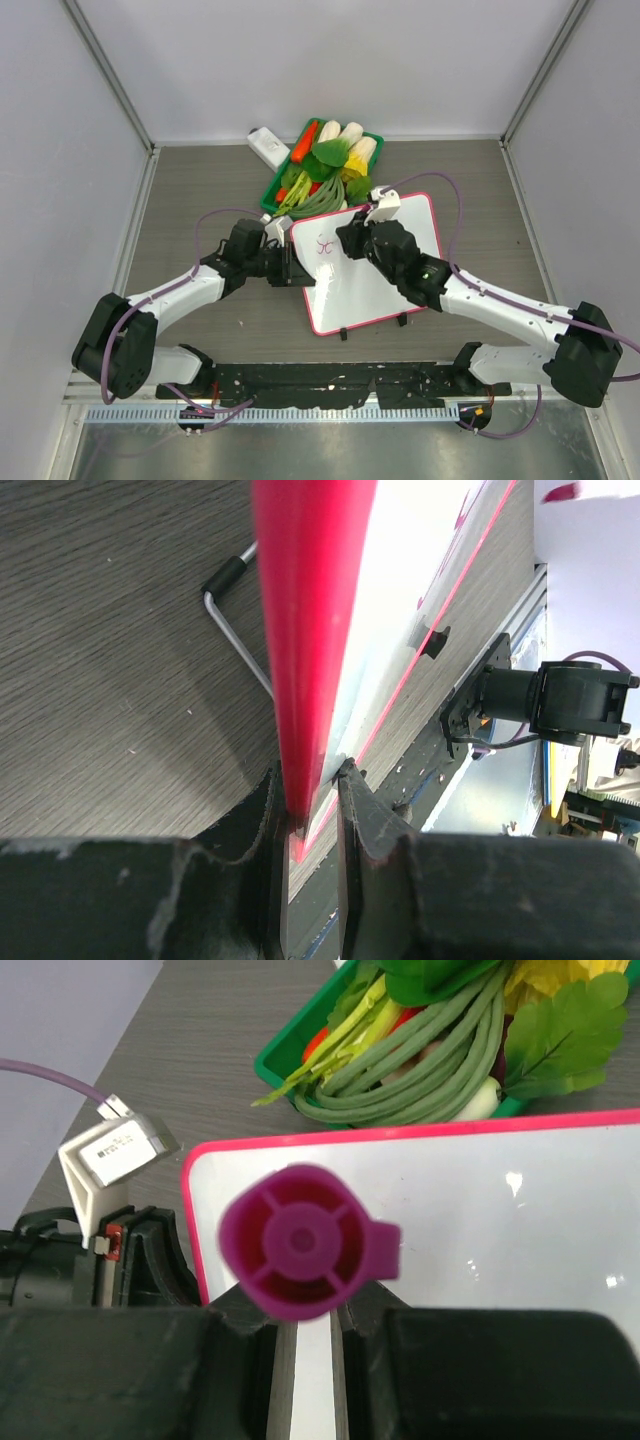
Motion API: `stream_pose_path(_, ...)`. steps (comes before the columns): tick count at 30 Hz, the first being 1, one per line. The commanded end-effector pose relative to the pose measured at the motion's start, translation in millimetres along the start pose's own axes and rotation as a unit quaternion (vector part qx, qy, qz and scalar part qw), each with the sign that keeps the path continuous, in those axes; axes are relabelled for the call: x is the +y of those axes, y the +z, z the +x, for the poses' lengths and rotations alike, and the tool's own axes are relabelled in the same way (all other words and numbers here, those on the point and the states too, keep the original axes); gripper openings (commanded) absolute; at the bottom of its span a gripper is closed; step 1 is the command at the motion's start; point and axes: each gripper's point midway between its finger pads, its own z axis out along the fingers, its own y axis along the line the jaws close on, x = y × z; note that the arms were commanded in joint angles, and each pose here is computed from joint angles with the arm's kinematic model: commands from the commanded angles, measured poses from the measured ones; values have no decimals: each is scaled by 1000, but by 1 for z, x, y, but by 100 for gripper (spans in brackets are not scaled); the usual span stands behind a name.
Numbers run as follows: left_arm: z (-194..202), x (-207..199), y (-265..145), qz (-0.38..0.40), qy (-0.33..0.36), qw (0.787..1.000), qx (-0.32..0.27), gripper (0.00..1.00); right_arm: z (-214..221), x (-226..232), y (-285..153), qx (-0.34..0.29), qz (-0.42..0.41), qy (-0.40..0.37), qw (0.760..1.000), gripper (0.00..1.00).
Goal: Write a sentence on the whiteboard
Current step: Write with the whiteboard marker on the whiteboard.
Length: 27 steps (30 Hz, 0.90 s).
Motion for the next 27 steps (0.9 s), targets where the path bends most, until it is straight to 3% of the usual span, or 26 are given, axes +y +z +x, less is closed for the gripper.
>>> stream_pose_path(1,14,35,0,-85,10,996,14,0,-46,11,-4,-56,-1,5,998,1)
stream_pose_path(27,14,31,0,-83,16,996,12,0,-10,-15,8,-25,52,-3,998,1)
